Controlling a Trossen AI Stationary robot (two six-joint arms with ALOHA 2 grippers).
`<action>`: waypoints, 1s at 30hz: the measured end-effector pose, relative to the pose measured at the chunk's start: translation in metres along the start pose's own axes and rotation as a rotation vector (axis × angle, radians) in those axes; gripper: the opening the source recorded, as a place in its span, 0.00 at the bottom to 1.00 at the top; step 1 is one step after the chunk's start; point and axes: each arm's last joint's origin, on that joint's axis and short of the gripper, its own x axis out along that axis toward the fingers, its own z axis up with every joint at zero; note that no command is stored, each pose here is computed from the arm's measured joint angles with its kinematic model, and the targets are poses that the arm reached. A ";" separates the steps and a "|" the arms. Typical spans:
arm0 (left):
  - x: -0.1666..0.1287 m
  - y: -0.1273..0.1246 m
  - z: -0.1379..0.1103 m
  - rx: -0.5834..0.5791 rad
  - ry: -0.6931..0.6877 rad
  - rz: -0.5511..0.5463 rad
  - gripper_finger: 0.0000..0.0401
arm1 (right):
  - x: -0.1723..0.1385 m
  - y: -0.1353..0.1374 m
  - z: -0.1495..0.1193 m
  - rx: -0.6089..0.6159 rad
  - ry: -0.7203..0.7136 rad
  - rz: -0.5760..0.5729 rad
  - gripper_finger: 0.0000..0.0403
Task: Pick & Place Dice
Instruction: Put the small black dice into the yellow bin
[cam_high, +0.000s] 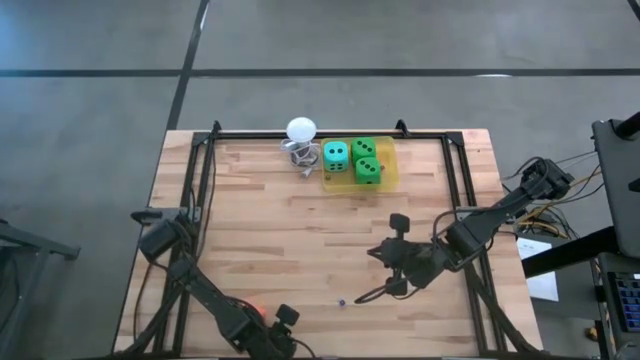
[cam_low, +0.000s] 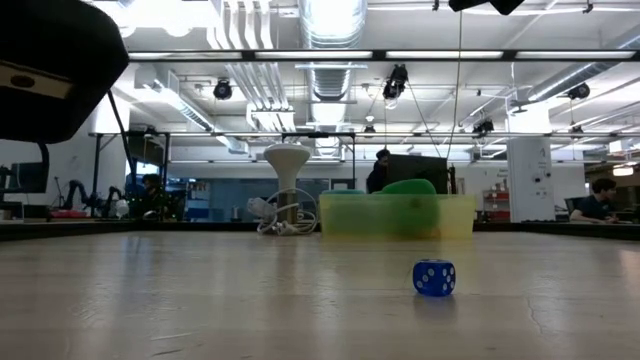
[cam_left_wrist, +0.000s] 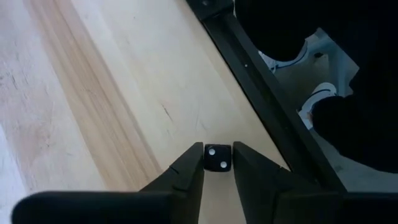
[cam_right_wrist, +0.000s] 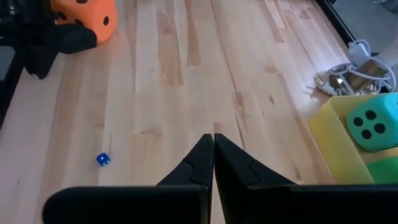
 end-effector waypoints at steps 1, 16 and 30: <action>0.001 0.000 -0.001 0.001 0.003 0.001 0.21 | 0.000 0.000 0.000 0.000 0.000 0.001 0.02; 0.011 0.000 -0.004 0.004 0.025 -0.002 0.17 | 0.000 0.003 0.000 0.010 -0.009 0.031 0.02; -0.017 0.010 0.010 -0.069 -0.047 0.083 0.12 | 0.005 0.006 -0.004 0.001 -0.044 0.048 0.02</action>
